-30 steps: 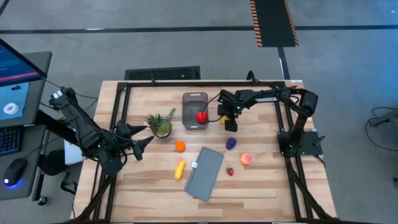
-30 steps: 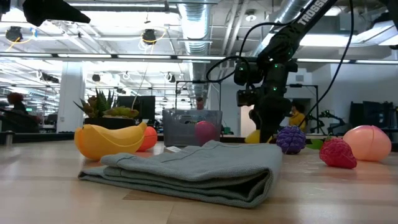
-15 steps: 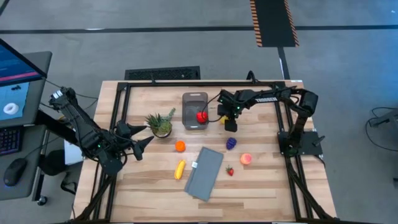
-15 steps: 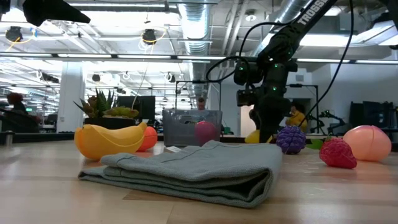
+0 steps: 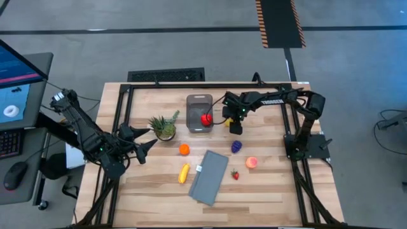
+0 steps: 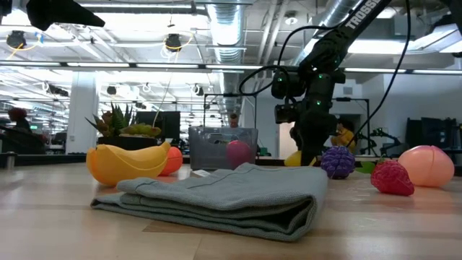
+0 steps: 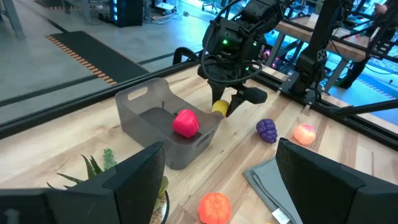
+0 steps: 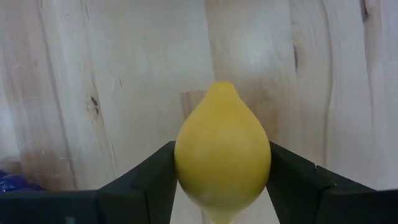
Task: Pick and placing Produce into tupperware
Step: Put the yellow lemon into the black bin
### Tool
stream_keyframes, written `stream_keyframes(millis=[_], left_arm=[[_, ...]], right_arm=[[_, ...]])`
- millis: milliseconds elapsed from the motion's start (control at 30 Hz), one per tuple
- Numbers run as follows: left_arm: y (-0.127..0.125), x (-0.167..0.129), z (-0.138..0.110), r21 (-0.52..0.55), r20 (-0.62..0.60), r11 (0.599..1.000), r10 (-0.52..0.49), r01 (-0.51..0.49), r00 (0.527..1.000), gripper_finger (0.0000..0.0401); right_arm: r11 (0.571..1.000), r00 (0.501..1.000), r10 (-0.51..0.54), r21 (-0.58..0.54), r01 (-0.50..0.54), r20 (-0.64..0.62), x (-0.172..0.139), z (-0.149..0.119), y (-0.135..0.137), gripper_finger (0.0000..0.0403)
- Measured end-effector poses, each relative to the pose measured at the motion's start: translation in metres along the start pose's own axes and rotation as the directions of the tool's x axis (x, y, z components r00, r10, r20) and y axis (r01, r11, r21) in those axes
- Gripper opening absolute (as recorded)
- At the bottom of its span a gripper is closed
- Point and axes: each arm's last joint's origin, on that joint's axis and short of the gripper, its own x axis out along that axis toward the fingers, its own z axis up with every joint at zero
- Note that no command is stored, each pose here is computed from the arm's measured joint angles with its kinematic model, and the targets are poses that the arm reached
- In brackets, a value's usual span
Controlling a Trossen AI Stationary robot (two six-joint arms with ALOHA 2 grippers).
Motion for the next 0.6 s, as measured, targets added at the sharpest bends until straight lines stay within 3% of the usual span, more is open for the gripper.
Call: stream_keyframes(millis=[367,600], left_arm=[[0.000,0.000,0.000,0.000,0.000,1.000,0.000,0.000,1.000,0.0295],[0.000,0.000,0.000,0.000,0.000,1.000,0.000,0.000,1.000,0.0295]], right_arm=[[0.999,0.999,0.038,0.021,-0.039,0.034,-0.006,0.002,0.002,0.0235],[1.000,0.996,0.018,0.011,-0.019,0.089,-0.027,0.010,0.000,0.0232]])
